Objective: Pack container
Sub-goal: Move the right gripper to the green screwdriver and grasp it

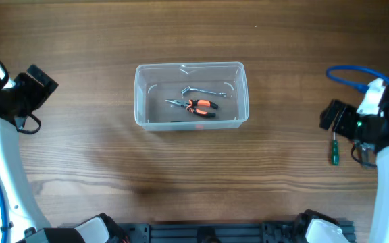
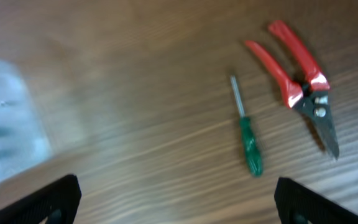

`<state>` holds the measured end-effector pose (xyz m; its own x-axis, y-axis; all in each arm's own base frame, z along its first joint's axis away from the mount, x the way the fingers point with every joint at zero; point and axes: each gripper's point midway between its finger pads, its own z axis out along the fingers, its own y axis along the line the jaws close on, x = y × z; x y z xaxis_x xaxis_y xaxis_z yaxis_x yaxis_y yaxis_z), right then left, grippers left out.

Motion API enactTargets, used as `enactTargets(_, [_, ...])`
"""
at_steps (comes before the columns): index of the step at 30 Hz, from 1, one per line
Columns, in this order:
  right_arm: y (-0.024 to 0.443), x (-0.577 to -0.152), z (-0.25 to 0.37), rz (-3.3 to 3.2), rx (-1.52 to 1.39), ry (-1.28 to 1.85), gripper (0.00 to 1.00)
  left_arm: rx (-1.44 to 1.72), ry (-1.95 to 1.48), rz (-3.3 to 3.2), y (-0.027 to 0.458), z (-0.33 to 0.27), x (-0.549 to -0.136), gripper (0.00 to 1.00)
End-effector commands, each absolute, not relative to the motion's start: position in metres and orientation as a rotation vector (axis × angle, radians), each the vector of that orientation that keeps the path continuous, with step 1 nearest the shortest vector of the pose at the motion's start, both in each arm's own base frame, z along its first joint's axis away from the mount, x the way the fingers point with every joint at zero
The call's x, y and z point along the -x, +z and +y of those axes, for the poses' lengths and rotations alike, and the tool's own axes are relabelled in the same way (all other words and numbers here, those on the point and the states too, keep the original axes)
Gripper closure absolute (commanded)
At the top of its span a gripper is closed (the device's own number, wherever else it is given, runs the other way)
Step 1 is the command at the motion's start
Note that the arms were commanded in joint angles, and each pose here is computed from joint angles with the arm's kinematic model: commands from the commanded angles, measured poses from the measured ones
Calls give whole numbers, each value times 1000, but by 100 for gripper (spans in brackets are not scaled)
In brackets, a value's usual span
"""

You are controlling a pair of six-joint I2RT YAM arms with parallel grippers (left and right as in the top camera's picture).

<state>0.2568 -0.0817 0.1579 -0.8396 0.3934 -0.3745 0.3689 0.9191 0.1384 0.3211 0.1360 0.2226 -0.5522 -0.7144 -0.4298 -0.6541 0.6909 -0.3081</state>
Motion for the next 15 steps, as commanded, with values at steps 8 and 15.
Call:
enactTargets(8, [54,-239,-114,3005,-368,88,5,1039,-174,2352,228,133,-325,0])
enactTargets(15, [14,-222,-134,3180,-440,-46,0,1040,-174,2353,228,133,-325,0])
